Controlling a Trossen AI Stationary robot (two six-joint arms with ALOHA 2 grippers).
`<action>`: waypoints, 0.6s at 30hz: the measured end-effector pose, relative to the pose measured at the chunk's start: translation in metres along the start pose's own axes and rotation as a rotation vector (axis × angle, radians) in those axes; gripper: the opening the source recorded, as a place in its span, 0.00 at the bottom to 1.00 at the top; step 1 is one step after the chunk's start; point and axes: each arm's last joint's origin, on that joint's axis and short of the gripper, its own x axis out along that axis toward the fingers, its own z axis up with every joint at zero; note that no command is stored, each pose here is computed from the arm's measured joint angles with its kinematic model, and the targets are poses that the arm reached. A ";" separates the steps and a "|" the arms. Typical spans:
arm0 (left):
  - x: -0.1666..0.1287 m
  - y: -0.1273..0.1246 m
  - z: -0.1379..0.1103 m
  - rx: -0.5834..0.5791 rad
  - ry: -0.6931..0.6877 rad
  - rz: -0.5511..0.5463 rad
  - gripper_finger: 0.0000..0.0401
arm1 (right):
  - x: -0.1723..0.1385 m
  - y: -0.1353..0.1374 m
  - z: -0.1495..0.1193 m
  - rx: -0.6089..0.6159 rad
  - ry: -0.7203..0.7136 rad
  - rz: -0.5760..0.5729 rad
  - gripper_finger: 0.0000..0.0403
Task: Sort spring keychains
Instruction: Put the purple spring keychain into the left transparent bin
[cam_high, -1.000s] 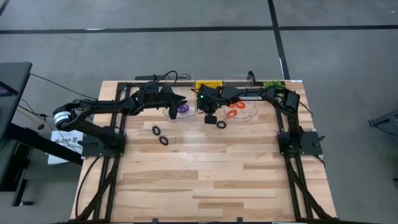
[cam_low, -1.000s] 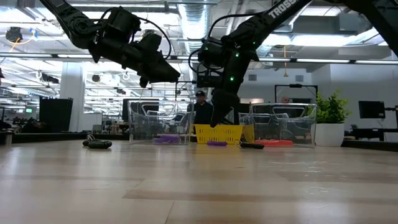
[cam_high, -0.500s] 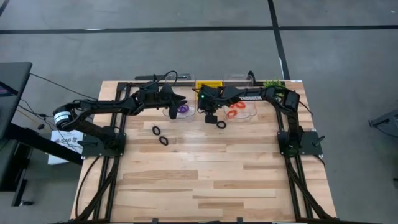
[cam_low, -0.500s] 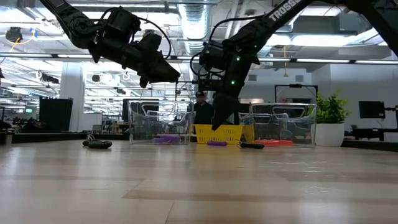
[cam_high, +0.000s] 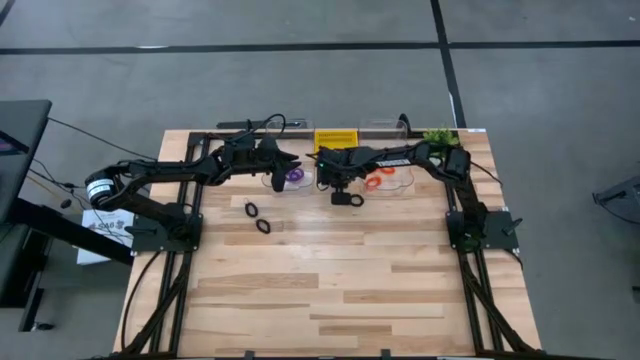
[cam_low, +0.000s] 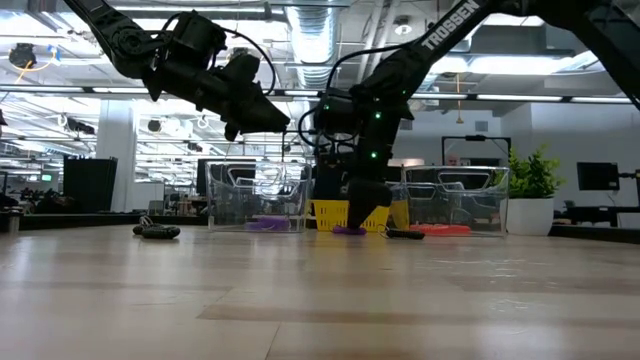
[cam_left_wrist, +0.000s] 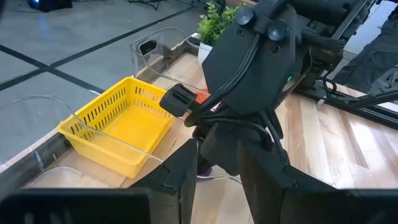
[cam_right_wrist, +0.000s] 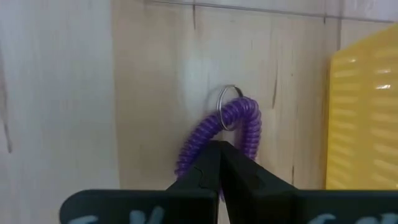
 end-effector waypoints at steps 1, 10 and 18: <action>0.000 0.000 0.000 0.000 0.000 0.000 0.28 | 0.000 0.000 0.000 -0.001 -0.001 0.003 0.00; 0.000 0.000 0.000 0.015 -0.001 0.000 0.28 | -0.003 0.015 0.003 -0.073 0.016 0.048 0.00; 0.000 0.000 0.000 0.007 -0.002 0.000 0.28 | -0.005 0.030 0.009 -0.119 0.010 0.059 0.00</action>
